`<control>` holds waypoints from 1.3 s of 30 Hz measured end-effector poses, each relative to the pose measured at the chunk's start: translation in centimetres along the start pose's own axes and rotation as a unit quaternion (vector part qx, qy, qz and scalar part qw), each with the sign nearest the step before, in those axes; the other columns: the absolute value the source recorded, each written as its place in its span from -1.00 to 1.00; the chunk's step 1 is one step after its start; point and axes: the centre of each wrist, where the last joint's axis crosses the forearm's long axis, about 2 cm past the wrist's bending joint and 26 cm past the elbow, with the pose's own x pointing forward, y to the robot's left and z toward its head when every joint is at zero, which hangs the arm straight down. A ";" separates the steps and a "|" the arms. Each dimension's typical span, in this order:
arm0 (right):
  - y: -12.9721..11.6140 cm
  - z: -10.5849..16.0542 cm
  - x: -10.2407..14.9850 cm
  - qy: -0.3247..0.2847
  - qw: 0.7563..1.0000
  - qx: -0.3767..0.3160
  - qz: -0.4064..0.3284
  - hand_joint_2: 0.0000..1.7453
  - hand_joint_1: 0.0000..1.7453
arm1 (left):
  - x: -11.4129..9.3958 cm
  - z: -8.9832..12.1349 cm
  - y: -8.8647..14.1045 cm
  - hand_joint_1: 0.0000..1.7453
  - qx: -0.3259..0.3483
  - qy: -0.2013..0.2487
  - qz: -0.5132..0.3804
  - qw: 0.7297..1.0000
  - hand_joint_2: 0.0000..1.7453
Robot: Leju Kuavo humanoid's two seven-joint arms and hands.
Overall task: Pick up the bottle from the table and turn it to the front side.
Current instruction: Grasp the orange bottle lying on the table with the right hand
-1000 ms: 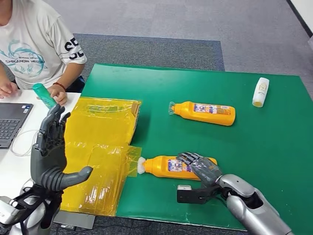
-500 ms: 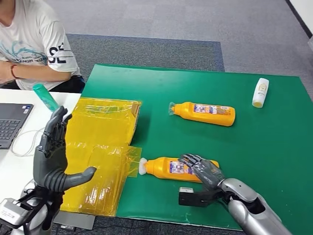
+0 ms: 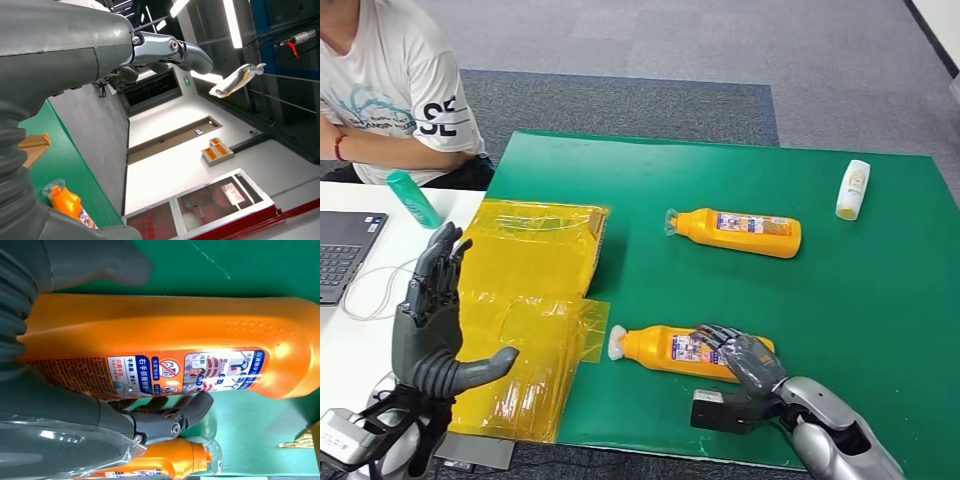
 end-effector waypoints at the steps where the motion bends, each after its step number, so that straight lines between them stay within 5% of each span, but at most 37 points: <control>1: 0.0 0.1 0.0 0.000 1.000 0.000 -0.001 1.00 -0.19 | 0.0 0.0 0.0 -1.00 0.000 0.000 0.001 1.000 1.00; 5: 0.1 0.3 0.0 -0.002 1.000 -0.001 -0.004 1.00 0.69 | -0.1 0.0 -0.1 -1.00 -0.001 0.001 0.007 1.000 1.00; 8: 0.1 0.4 0.1 -0.004 1.000 -0.002 -0.005 1.00 1.00 | -0.1 0.0 -0.2 -1.00 -0.003 0.001 0.009 1.000 1.00; 30: -0.2 0.2 0.4 -0.023 1.000 -0.002 -0.015 1.00 1.00 | -0.3 -0.4 -0.1 -1.00 -0.011 -0.005 0.020 1.000 1.00; 39: -0.3 -0.5 1.2 -0.079 0.979 -0.069 -0.177 1.00 1.00 | -0.4 -0.6 -0.1 -1.00 -0.016 -0.007 0.021 1.000 1.00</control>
